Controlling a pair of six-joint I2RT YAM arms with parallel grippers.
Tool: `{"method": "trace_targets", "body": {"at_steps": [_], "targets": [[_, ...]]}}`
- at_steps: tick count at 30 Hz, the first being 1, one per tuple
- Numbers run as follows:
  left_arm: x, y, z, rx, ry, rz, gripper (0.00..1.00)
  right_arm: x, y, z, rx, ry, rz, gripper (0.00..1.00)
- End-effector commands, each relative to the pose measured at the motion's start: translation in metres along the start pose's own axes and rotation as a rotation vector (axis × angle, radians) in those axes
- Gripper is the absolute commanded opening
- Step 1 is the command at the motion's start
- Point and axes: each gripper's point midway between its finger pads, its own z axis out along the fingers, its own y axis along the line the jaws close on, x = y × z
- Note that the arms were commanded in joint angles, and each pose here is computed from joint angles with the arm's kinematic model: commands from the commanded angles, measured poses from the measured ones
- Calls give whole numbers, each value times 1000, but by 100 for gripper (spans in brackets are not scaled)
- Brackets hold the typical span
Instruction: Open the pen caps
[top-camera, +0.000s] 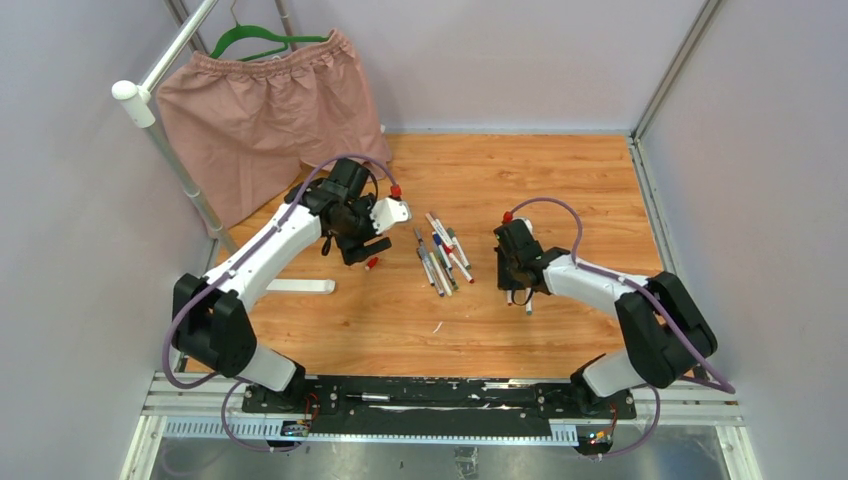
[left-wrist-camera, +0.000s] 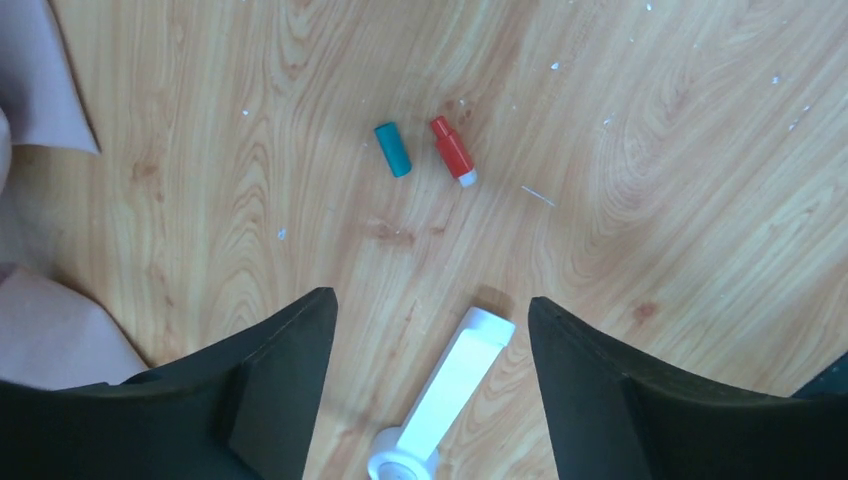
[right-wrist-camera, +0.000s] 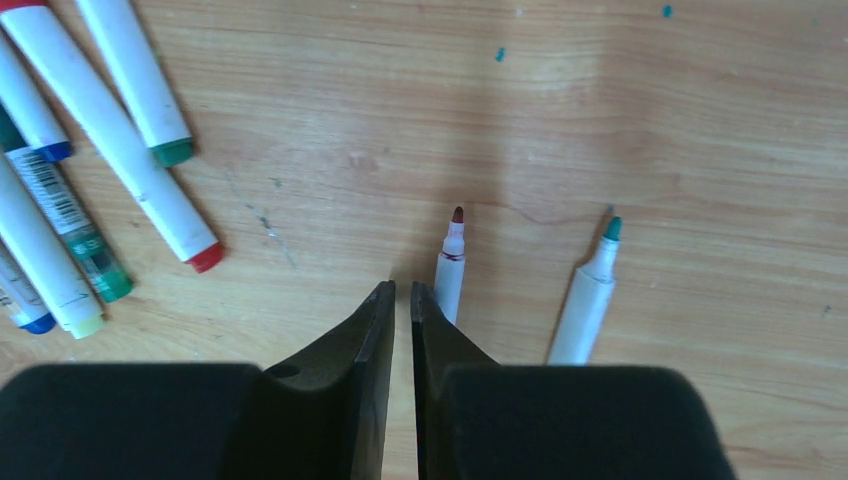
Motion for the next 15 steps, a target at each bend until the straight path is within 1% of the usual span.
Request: {"method": "trace_targets", "body": {"at_steps": [1,2,3,5,6,9,10,12,13,15], "targets": [[-3,-8,-23,10,-13,-78,84,4,-13,-4,20,8,3,16],[-5,-8,-25,9,-22,-85,98,-1,-10,-6,12,4,-3,16],[-7,-8,-27,8,-31,-93,100,-6,-6,-7,-1,-3,-10,17],[-9,-7,-28,5,-38,-111,100,-23,3,-10,-29,-26,-19,21],[-11,-6,-28,4,-42,-122,100,-31,9,-10,-47,-35,-31,24],[-12,-1,-29,-16,-30,-151,100,-60,29,-10,-83,-65,-73,39],[-11,1,-29,-24,-25,-158,100,-67,36,-7,-86,-65,-93,43],[-10,6,-31,-46,-18,-174,100,-80,49,-2,-106,-71,-134,46],[-9,8,-32,-53,-16,-184,100,-87,57,1,-119,-73,-153,47],[-9,14,-35,-70,-16,-205,100,-89,67,12,-148,-43,-189,46]]}}
